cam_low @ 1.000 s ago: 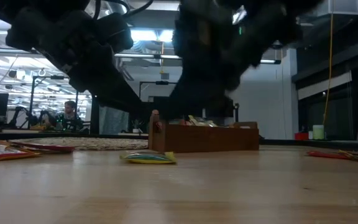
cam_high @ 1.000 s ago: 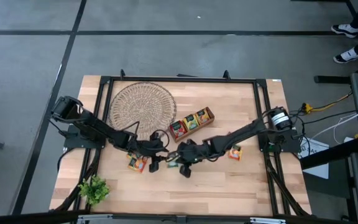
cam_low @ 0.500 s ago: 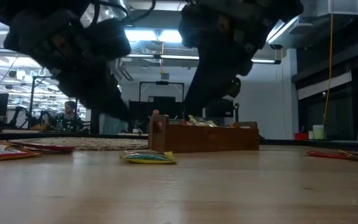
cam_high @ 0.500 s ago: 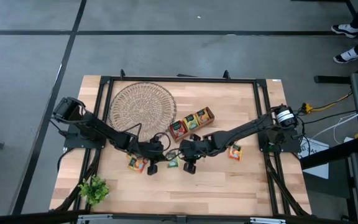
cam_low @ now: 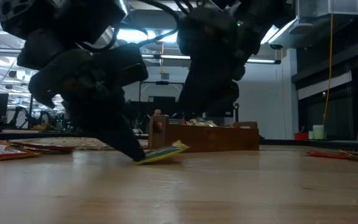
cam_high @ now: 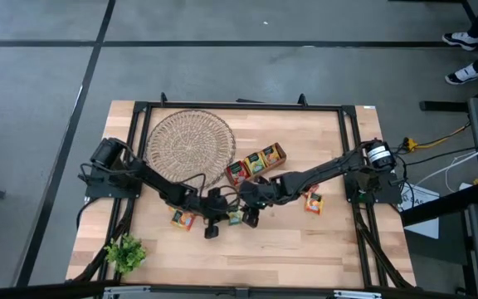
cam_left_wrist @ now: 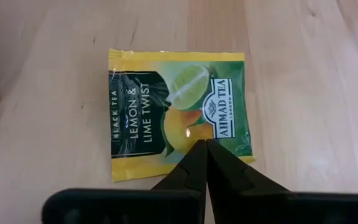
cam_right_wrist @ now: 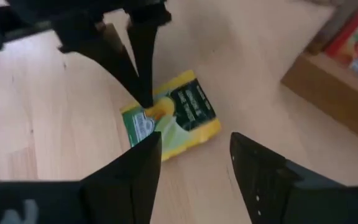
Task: Pick & Place Tea
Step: Put the yellow tea bag into the middle section of the wooden organizer
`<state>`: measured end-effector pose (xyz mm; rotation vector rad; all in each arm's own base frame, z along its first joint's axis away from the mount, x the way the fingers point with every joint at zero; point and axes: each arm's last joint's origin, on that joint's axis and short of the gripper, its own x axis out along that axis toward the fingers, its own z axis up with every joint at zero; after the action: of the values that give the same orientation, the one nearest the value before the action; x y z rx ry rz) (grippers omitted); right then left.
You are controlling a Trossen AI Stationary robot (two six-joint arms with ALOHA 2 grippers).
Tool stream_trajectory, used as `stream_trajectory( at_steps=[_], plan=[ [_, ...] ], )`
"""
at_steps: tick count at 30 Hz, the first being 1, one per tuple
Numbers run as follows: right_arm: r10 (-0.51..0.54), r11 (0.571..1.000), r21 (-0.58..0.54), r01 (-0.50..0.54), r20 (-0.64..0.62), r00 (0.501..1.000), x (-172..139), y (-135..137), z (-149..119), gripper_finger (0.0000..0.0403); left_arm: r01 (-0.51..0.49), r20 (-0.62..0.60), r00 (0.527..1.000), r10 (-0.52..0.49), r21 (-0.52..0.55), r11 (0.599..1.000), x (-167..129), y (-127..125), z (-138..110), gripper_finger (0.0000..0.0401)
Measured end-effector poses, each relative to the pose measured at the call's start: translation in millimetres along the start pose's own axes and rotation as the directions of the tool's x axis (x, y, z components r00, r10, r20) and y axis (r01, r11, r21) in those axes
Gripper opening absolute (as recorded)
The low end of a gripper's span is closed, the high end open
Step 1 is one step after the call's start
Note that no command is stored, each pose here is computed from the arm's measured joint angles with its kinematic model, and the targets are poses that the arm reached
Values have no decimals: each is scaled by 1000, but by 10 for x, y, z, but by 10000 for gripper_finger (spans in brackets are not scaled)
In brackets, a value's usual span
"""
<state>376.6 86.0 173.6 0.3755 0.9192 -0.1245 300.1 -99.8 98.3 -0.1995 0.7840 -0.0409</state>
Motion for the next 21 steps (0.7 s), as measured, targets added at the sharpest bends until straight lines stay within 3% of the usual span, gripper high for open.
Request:
stream_trajectory(
  at_steps=[11, 21],
  plan=[
    [2, 999, 51, 5, -127, 992, 383, -136, -159, 176, -7, -47, 999, 6, -26, 1000, 19, 17, -39, 2],
    [102, 991, 92, -93, -97, 990, 407, -122, -88, 173, -24, -44, 999, 22, -29, 999, 22, 24, -47, 1]
  ],
)
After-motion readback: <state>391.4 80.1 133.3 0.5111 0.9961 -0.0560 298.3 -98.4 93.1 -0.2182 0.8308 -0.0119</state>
